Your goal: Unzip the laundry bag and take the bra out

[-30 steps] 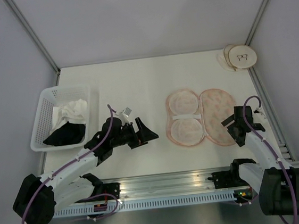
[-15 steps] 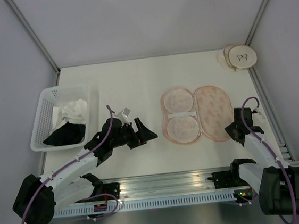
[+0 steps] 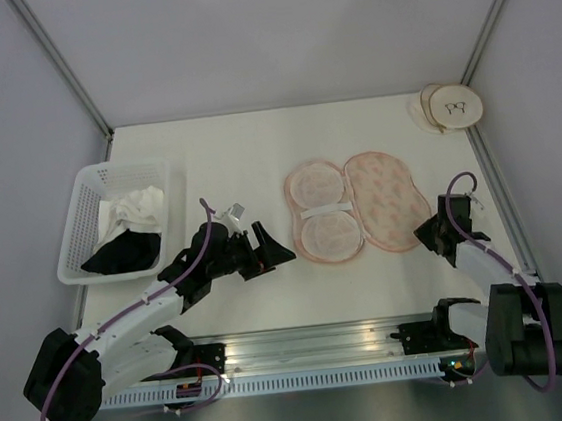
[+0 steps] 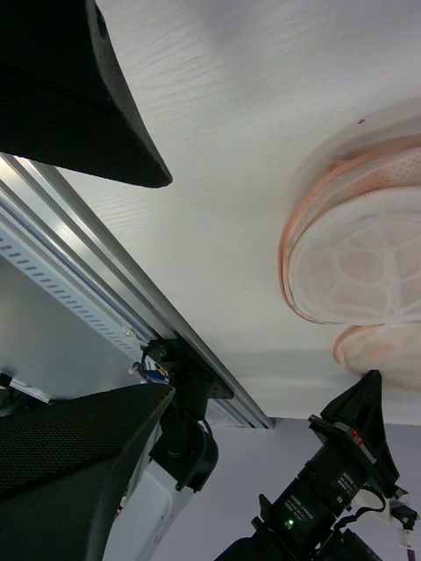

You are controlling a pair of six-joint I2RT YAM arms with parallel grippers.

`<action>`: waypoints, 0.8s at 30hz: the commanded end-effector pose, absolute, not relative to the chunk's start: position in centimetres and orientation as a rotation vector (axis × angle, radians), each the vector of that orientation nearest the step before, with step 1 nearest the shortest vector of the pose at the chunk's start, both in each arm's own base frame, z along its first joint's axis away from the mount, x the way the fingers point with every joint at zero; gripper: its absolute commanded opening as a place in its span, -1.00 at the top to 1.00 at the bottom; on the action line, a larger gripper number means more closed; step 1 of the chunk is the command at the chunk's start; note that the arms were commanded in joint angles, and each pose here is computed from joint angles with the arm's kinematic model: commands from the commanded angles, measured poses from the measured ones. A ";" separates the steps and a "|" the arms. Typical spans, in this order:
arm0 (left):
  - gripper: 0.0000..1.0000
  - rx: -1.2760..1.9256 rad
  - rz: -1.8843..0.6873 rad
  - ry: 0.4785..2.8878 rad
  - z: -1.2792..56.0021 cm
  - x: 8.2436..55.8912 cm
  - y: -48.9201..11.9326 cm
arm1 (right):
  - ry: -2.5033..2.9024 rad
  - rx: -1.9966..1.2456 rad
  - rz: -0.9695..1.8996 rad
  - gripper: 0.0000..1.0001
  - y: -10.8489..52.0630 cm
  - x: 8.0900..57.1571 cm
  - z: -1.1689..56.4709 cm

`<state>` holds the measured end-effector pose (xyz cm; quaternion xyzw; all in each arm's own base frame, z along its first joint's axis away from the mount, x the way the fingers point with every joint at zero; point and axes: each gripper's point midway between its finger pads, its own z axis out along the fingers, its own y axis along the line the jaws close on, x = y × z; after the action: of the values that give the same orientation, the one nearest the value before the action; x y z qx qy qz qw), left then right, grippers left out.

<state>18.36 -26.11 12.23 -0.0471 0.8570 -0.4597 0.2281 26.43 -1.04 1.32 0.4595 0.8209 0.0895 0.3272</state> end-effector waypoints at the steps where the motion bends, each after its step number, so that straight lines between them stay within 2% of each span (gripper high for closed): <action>1: -0.89 -0.147 -1.272 2.328 12.6 18.6 -26.1 | 2.203 1.081 0.297 0.98 0.1 26.3 2.7; 2: -0.89 -0.148 -1.270 2.329 12.6 18.6 -26.0 | 2.154 1.032 0.291 0.81 -0.3 27.1 4.7; 3: -0.89 -0.148 -1.270 2.328 12.6 18.6 -26.0 | 2.169 1.029 0.261 0.38 -0.6 26.7 5.1; 5: -0.89 -0.154 -1.271 2.328 12.6 18.6 -26.1 | 2.122 0.999 0.188 0.10 -1.8 27.1 7.4; 11: -0.87 -0.158 -1.280 2.322 12.9 18.6 -26.1 | 2.102 1.027 0.054 0.04 -3.7 26.2 8.7; 17: -0.87 -0.168 -1.281 2.318 12.9 18.4 -25.9 | 2.182 1.102 -0.031 0.05 -4.2 24.7 5.6; 24: -0.87 -0.172 -1.276 2.324 12.7 18.4 -25.8 | 2.268 1.063 0.048 0.20 -2.7 25.5 2.4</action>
<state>18.29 -25.78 12.34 -0.0529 0.8543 -0.4604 0.2353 24.61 -3.10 2.95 0.4138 0.8563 0.0049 0.3089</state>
